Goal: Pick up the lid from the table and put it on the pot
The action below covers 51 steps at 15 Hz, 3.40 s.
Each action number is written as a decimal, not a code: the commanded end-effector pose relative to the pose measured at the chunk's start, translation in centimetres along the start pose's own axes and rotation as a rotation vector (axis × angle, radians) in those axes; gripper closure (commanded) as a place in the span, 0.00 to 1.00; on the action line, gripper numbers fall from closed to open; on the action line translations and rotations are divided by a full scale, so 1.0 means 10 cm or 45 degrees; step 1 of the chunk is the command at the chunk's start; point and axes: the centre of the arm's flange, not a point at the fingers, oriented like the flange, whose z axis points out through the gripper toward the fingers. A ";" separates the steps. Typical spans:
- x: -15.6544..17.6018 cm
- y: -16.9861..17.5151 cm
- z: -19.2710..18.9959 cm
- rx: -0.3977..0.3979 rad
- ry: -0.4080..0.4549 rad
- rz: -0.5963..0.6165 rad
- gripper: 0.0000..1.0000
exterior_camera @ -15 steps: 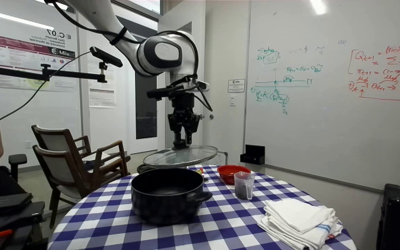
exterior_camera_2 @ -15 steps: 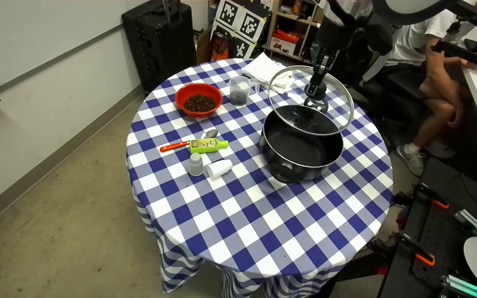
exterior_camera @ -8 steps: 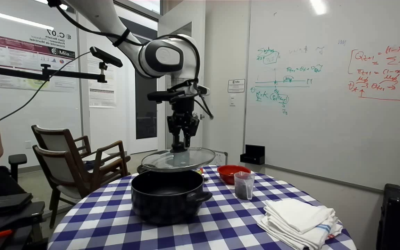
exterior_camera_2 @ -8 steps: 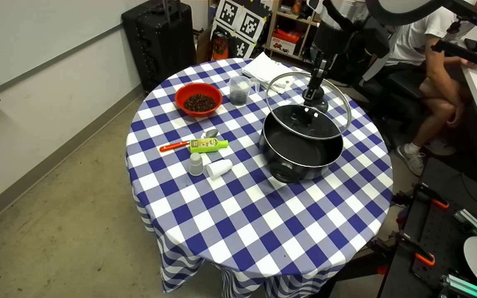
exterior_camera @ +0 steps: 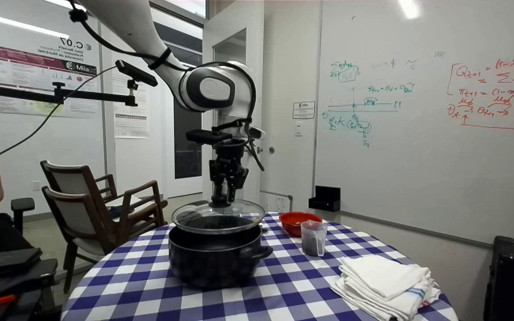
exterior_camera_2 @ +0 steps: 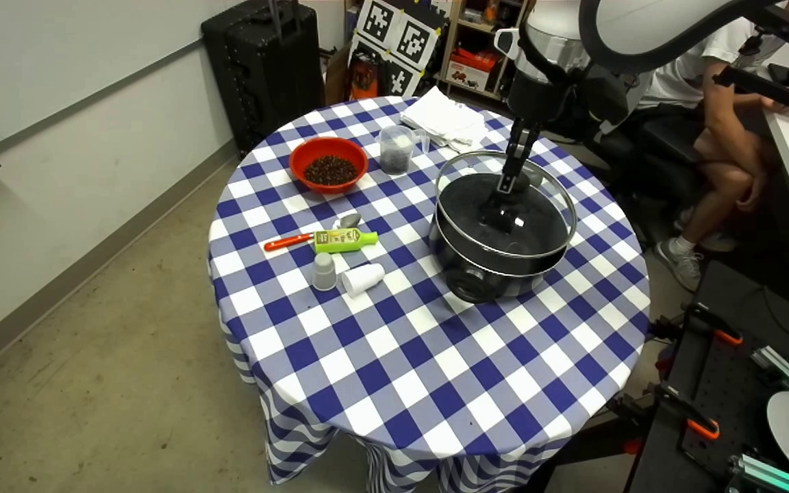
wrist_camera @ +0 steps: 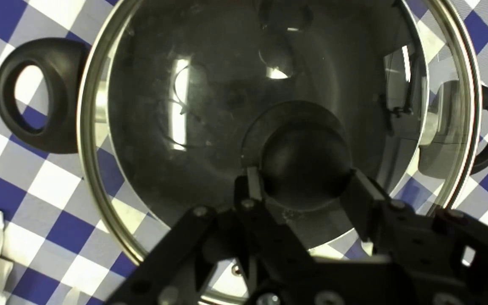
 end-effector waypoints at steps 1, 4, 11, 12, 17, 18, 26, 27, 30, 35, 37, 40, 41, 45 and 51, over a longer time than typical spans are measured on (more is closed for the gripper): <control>-0.01 -0.04 0.00 0.049 -0.009 0.004 0.77; -0.04 -0.04 0.08 0.065 -0.022 0.005 0.77; -0.09 -0.05 0.15 0.098 -0.028 0.039 0.77; -0.09 -0.05 0.16 0.104 -0.027 0.041 0.77; -0.07 -0.07 0.19 0.126 -0.017 0.059 0.77; -0.07 -0.07 0.18 0.129 -0.010 0.060 0.77; -0.07 0.01 0.20 0.096 0.021 0.114 0.77; -0.07 0.02 0.20 0.093 0.029 0.118 0.77; -0.05 0.07 0.23 0.089 0.051 0.130 0.77; -0.09 0.14 0.27 0.089 0.044 0.138 0.77; -0.11 0.16 0.28 0.090 0.034 0.142 0.77; -0.11 0.15 0.27 0.085 0.027 0.138 0.77; -0.11 0.15 0.26 0.085 0.027 0.136 0.77; -0.10 0.13 0.25 0.073 0.019 0.134 0.77; -0.05 0.01 0.23 -0.031 -0.044 0.139 0.77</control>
